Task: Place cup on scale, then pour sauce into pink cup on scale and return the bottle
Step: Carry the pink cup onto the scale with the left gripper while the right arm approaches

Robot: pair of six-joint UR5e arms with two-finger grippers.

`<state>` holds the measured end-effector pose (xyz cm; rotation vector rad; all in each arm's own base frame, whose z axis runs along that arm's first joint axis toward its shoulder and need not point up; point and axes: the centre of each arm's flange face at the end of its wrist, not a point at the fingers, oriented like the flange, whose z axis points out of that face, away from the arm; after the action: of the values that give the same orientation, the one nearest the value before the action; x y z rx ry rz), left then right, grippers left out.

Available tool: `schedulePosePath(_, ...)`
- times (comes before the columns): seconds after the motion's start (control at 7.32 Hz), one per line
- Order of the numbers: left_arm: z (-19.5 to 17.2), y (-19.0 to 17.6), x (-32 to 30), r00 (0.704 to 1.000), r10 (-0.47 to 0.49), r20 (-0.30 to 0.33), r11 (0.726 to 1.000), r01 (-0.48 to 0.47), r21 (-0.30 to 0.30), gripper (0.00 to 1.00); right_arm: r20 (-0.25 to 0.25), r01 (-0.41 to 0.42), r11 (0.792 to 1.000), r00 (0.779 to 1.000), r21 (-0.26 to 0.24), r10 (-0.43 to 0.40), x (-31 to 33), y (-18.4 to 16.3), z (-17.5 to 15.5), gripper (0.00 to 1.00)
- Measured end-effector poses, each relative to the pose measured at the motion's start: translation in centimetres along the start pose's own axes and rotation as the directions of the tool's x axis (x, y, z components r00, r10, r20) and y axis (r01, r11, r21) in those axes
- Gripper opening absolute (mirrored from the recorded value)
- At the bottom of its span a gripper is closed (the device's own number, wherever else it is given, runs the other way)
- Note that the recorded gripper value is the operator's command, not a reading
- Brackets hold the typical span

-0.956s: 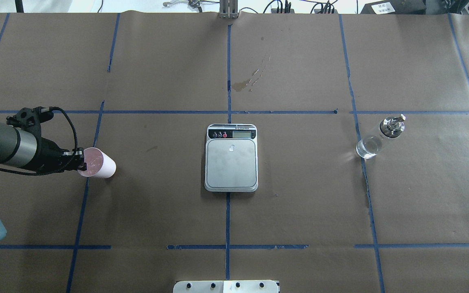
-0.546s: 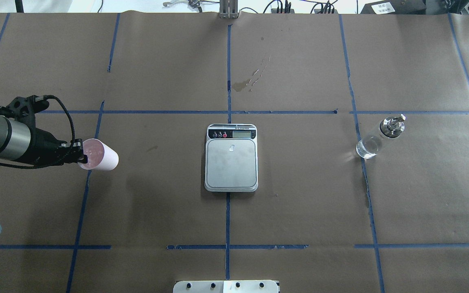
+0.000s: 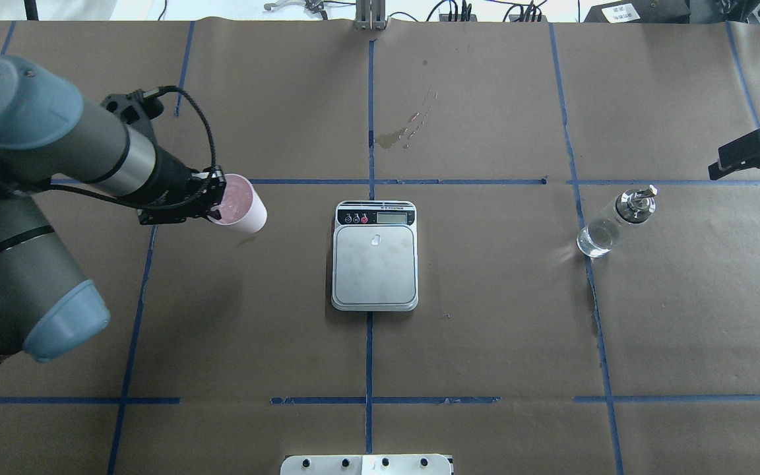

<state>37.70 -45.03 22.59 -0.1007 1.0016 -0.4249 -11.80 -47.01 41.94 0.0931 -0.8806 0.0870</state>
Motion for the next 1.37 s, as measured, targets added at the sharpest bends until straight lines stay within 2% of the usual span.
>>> schedulePosePath(0.27, 1.0, 3.0, 7.5, 0.996, -0.087, 0.005, 0.996, 0.087, -0.027, 0.0, 0.027, -0.046, 0.999, 0.999, 0.019, 0.046, -3.2, 1.9, -2.3, 1.0)
schedulePosePath(0.68, 4.3, 6.6, 13.1, 0.992, -0.129, 0.019, 0.992, 0.129, 0.002, 0.0, 0.026, -0.011, 1.0, 1.0, 0.003, 0.011, -7.1, 6.9, -5.4, 1.0)
schedulePosePath(0.96, 6.4, 7.8, 15.2, 0.99, -0.138, 0.043, 0.99, 0.137, 0.024, 0.0, 0.002, 0.004, 1.0, 1.0, 0.023, -0.004, -8.5, 8.6, -5.6, 1.0)
schedulePosePath(1.37, 8.2, 9.6, 15.0, 0.988, -0.126, 0.089, 0.992, 0.124, 0.023, 0.0, -0.001, -0.012, 0.999, 1.0, 0.036, 0.012, -10.3, 10.2, -5.6, 1.0)
